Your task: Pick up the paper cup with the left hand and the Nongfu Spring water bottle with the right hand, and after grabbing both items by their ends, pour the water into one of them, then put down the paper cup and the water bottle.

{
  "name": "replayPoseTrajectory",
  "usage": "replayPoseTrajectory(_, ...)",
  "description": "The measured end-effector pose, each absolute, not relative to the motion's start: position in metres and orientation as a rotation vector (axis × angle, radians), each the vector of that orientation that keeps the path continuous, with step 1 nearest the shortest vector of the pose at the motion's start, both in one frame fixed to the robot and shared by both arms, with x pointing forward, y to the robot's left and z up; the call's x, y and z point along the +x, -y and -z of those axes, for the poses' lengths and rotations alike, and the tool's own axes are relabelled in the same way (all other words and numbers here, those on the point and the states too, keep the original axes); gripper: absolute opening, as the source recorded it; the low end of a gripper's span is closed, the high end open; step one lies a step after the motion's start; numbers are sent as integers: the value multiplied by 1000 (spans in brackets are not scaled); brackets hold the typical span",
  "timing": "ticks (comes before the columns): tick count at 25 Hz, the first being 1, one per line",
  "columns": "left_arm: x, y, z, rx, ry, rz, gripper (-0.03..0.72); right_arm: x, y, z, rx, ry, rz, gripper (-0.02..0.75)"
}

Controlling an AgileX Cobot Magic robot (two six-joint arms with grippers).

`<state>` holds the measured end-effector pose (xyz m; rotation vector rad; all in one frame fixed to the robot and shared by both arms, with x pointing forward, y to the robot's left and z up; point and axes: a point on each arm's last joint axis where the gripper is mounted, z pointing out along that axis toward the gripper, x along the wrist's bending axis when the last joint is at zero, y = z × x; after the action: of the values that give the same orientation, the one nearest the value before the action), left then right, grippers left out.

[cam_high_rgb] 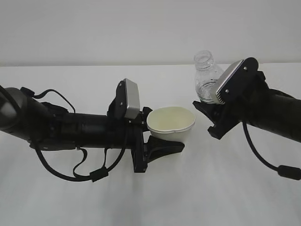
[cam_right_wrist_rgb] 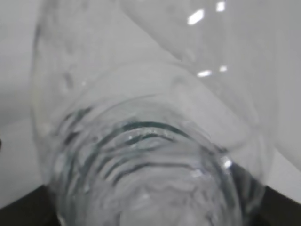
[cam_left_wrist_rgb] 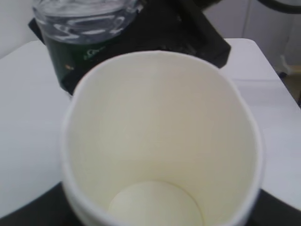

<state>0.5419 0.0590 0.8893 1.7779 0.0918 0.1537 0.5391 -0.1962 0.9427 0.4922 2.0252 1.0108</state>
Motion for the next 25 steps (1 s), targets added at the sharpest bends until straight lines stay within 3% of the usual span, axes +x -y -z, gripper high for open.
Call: replayPoseTrajectory(25,530,-58,-890,1775,15,-51,430,541,196,-947,97,-1968,-789,493)
